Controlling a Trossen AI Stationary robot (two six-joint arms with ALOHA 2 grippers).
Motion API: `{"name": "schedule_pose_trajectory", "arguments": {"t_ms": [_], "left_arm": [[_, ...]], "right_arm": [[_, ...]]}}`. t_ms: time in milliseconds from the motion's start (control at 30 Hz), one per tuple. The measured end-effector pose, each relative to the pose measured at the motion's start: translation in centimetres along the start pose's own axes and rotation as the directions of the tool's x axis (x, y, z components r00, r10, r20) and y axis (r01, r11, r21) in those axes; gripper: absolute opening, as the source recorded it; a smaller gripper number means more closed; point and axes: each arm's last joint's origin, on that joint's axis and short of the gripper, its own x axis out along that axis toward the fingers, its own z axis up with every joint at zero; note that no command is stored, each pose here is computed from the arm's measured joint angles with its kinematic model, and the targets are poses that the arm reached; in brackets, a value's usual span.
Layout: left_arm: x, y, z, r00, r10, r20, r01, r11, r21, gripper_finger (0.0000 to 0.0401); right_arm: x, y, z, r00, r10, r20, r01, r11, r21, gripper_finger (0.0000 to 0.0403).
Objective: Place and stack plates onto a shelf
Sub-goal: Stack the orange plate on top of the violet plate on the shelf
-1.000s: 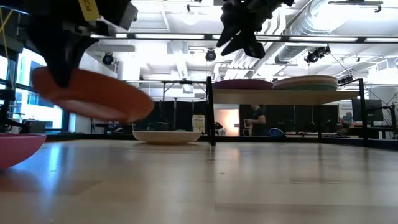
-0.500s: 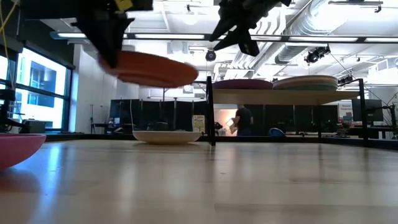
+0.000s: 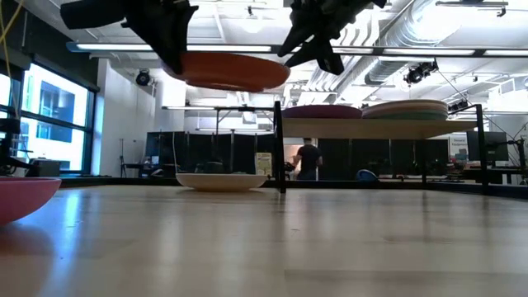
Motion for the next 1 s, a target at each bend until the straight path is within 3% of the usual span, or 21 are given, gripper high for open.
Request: {"name": "schedule_pose_trajectory", "arguments": {"t_ms": [500,700,900,1000], "left_arm": [[-0.04,0.43,0.0,0.989,0.146,-0.008,-0.145,0.988,0.045,0.0007],[-0.03,0.47,0.13,0.988,0.153,0.0,-0.153,0.987,0.045,0.0007],[-0.04,0.48,0.23,0.988,0.155,0.007,-0.155,0.987,0.036,0.0007],[-0.04,0.5,0.26,0.987,0.159,0.009,-0.159,0.987,0.033,0.0007]], "right_arm": [[0.01,-0.22,-0.13,0.999,-0.044,0.001,0.044,0.999,0.005,0.0083],[0.01,-0.24,-0.11,0.999,-0.052,0.006,0.052,0.999,0.005,0.008],[0.01,-0.25,-0.11,0.998,-0.056,0.009,0.056,0.998,-0.008,0.0016],[0.06,-0.29,-0.09,0.998,-0.057,0.009,0.057,0.998,-0.003,0.0011]]}}
